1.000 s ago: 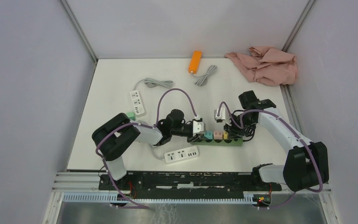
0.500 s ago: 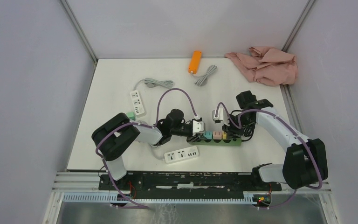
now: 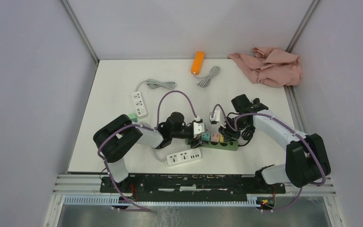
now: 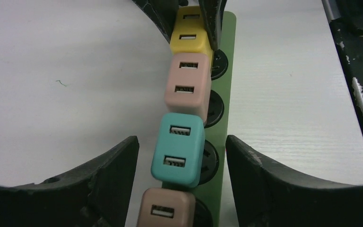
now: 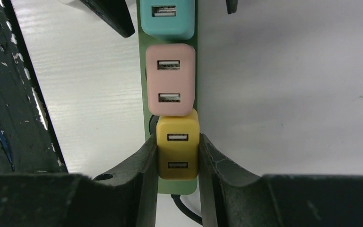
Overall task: Pull the plug off the socket
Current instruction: Remove the plug from the socket.
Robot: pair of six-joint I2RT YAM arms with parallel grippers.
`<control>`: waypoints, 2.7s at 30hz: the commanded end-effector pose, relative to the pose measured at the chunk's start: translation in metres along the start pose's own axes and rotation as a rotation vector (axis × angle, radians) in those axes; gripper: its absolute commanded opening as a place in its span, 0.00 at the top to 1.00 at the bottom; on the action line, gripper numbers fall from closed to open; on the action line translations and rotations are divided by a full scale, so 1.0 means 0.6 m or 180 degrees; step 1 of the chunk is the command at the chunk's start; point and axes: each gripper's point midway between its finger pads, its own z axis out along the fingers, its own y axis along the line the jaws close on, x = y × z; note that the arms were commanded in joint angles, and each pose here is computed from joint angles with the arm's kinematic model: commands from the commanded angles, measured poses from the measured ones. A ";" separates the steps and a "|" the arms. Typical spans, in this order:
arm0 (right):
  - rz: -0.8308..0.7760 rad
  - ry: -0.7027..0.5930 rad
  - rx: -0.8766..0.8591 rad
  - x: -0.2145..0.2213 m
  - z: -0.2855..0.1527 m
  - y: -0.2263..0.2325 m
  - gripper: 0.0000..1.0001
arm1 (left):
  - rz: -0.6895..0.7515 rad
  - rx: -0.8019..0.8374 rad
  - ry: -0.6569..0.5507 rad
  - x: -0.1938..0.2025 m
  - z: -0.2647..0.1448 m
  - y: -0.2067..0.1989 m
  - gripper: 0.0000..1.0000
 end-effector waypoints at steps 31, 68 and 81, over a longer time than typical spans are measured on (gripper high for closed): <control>-0.0436 -0.0215 0.0140 -0.050 -0.005 -0.015 1.00 | 0.0093 -0.0319 -0.0595 -0.056 -0.047 0.022 0.16; -0.0187 -0.0462 -0.0080 -0.067 -0.006 -0.006 0.76 | -0.0079 0.0120 -0.0191 -0.011 -0.004 0.013 0.97; 0.0134 -0.0455 0.0229 -0.063 -0.021 -0.049 1.00 | 0.0000 0.0140 -0.0037 0.002 0.007 0.004 0.97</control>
